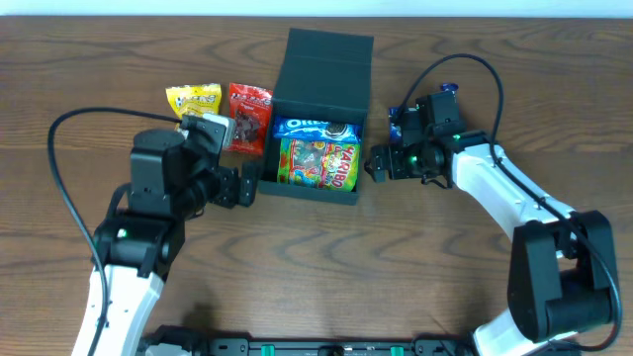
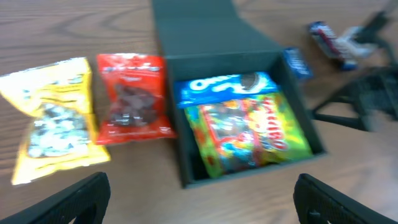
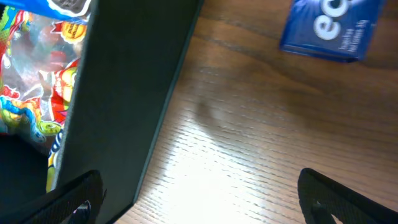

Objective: Pack container

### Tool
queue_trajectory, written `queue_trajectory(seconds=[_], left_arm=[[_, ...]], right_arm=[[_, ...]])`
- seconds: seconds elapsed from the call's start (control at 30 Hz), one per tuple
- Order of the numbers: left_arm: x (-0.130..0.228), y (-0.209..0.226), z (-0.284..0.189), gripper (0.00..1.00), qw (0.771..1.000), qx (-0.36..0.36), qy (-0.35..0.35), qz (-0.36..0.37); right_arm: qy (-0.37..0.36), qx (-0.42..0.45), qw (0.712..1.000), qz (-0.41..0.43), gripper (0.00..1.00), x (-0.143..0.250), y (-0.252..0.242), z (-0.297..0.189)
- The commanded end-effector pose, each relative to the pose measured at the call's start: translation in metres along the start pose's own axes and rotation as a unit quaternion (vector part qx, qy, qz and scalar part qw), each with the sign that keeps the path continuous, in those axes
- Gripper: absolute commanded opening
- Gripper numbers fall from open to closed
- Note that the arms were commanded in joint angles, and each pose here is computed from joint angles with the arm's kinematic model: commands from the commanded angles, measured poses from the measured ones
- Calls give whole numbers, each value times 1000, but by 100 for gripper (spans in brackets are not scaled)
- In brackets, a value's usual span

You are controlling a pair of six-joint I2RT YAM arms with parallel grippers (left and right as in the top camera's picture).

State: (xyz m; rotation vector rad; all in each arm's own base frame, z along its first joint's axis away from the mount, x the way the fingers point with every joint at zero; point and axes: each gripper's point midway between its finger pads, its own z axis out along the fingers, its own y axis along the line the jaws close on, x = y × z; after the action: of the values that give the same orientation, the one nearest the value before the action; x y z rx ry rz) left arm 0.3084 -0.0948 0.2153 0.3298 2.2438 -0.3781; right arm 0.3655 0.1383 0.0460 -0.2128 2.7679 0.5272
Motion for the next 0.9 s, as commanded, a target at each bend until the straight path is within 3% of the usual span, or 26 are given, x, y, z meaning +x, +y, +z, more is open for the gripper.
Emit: queue_trajectory(seconds=[0.0, 0.07, 0.1, 0.17, 0.3, 0.37, 0.57, 0.67, 0.87], left_arm=[[-2, 30, 11, 95, 997, -75, 14, -1], [15, 40, 33, 99, 995, -87, 57, -8], [26, 44, 46, 92, 993, -86, 82, -13], [46, 53, 72, 66, 988, -91, 125, -20], [63, 80, 95, 19, 977, -140, 146, -70], [67, 90, 103, 6, 972, -147, 145, -113], [87, 61, 134, 6, 970, -41, 176, -163], [106, 53, 148, 6, 962, -26, 206, -178], [107, 32, 152, 6, 961, 15, 212, -178]], right_arm=[[2, -7, 1000, -2, 99, 1, -1, 0], [0, -5, 1000, 3, 99, 0, -4, -1], [-1, -4, 1000, 5, 99, -1, -6, -1], [-2, -3, 1000, 9, 99, -1, -9, -2], [-1, -1, 1000, 12, 99, -1, -11, -3], [2, -1, 1000, 13, 98, 1, -12, -3], [-3, 1, 1000, 29, 99, -2, -16, -5], [-11, 2, 999, 44, 99, -7, -24, -10], [-25, 8, 996, 80, 99, -13, -39, -15]])
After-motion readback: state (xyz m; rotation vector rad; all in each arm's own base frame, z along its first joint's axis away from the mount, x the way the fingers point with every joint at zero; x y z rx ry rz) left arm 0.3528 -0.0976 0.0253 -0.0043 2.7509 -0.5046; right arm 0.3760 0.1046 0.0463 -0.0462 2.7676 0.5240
